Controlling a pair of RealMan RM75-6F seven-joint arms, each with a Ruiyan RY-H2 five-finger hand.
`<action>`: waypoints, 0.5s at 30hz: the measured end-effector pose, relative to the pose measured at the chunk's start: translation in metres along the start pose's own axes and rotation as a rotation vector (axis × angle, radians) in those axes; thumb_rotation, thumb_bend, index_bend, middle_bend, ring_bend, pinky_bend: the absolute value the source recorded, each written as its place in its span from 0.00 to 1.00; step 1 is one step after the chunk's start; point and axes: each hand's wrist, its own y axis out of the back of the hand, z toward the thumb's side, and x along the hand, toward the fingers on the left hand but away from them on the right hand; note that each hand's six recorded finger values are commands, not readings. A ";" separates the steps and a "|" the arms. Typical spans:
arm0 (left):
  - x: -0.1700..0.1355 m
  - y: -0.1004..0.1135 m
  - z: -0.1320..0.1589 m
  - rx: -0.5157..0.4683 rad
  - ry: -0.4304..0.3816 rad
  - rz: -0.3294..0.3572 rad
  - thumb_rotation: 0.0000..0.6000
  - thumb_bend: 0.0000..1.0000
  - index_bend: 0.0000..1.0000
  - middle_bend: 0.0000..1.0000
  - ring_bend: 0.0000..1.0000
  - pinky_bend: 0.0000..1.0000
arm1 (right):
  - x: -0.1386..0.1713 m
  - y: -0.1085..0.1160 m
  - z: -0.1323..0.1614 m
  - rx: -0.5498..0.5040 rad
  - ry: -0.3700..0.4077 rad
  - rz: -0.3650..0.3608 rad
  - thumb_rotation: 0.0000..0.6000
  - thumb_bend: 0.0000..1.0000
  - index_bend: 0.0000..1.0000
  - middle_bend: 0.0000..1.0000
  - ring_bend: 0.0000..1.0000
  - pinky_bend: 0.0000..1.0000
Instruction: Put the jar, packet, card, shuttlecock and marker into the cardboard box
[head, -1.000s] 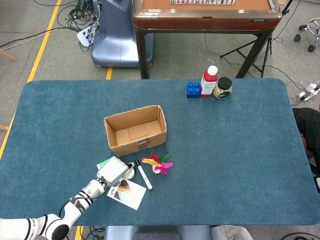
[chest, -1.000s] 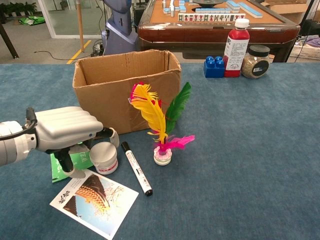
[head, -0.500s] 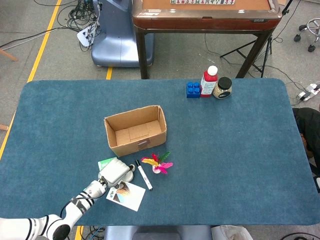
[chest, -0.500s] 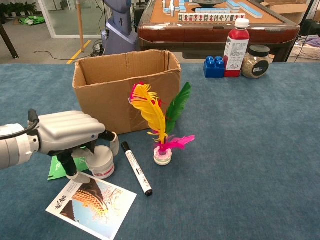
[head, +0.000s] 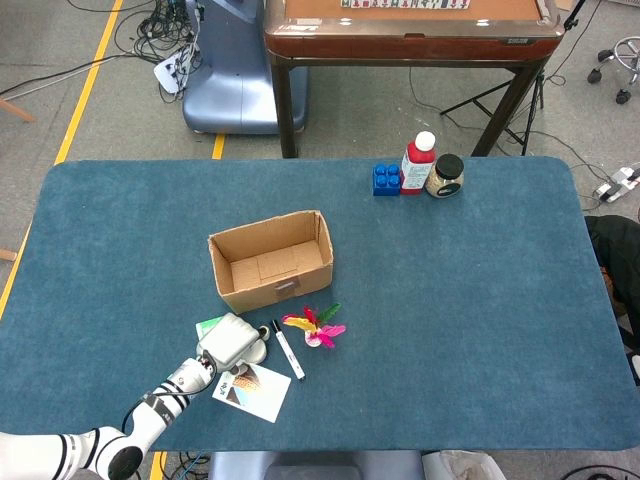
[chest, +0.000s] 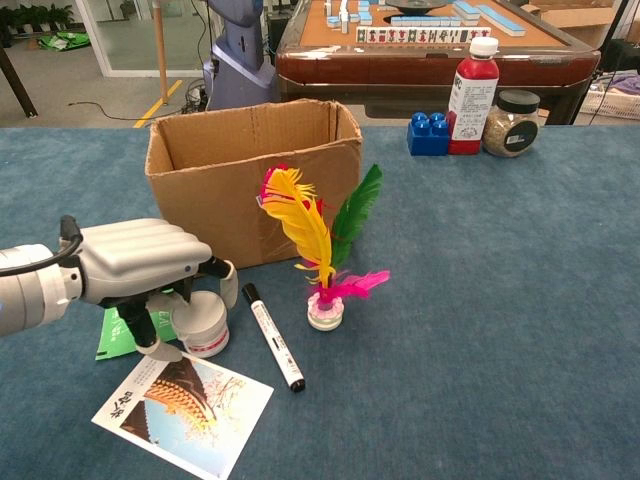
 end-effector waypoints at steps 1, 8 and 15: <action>0.000 0.000 0.000 -0.003 0.001 0.002 1.00 0.13 0.38 0.96 0.93 1.00 | 0.000 0.000 0.000 0.000 0.000 0.001 1.00 0.19 0.26 0.35 0.26 0.39; 0.001 -0.002 -0.001 -0.013 -0.003 0.003 1.00 0.13 0.43 0.96 0.93 1.00 | 0.000 0.000 -0.001 -0.002 -0.001 0.001 1.00 0.19 0.26 0.35 0.26 0.39; 0.000 -0.002 -0.002 -0.026 0.001 0.006 1.00 0.13 0.48 0.95 0.93 1.00 | -0.001 0.000 -0.001 -0.006 -0.002 0.002 1.00 0.19 0.26 0.35 0.26 0.39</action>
